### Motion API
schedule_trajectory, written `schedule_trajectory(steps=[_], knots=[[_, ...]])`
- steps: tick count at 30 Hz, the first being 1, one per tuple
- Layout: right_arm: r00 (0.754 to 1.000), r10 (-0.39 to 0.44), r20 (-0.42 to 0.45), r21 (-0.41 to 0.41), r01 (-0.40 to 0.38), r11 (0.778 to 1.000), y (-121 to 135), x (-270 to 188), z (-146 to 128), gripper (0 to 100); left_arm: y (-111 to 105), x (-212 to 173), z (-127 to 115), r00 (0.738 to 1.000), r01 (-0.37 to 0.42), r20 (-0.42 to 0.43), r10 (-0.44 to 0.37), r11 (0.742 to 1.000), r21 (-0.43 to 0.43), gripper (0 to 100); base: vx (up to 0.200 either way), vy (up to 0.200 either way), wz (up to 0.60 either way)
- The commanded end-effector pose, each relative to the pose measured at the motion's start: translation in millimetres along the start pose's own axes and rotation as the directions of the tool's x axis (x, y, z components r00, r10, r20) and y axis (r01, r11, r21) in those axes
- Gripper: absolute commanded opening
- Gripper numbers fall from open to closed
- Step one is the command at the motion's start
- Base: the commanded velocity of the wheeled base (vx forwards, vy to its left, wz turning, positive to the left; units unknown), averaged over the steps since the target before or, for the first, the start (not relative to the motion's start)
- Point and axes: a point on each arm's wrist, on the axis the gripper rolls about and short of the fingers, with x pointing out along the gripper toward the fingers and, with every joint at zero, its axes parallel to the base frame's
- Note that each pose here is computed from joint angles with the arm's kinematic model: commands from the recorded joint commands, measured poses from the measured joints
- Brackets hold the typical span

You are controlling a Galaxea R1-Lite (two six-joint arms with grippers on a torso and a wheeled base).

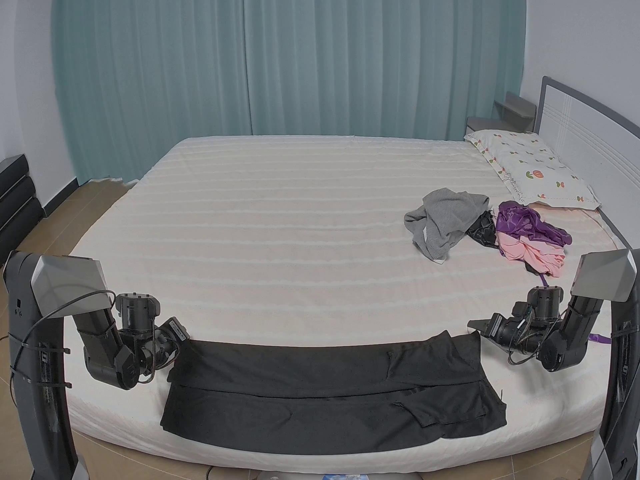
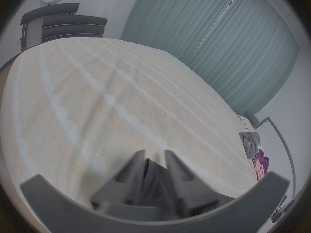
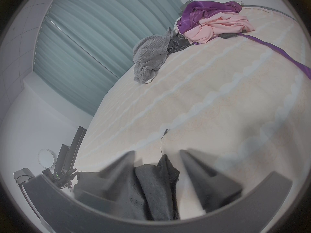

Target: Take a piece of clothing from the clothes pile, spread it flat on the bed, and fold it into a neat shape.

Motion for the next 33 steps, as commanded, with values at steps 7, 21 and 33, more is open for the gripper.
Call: schedule_trajectory(steps=[7, 21, 33], knots=[[0.991, 0.133, 0.024, -0.015, -0.133, 0.991, 42.6, -41.3, 9.3, 100, -3.0, -2.3, 4.3, 0.998, 0.057, -0.026, -0.059, 0.995, -0.083, 100, 0.000, 0.000, 0.00], [0.973, 0.086, -0.216, -0.151, -0.121, 0.981, 50.3, -23.2, -27.9, 100, -4.3, -6.3, 4.6, 0.994, 0.088, -0.054, -0.095, 0.988, -0.124, 100, 0.000, 0.000, 0.00], [0.962, 0.057, -0.267, -0.145, -0.099, 0.984, 42.7, -15.8, -37.5, 100, -4.3, -6.3, 4.6, 0.994, 0.088, -0.054, -0.095, 0.988, -0.124, 100, 0.000, 0.000, 0.00]])
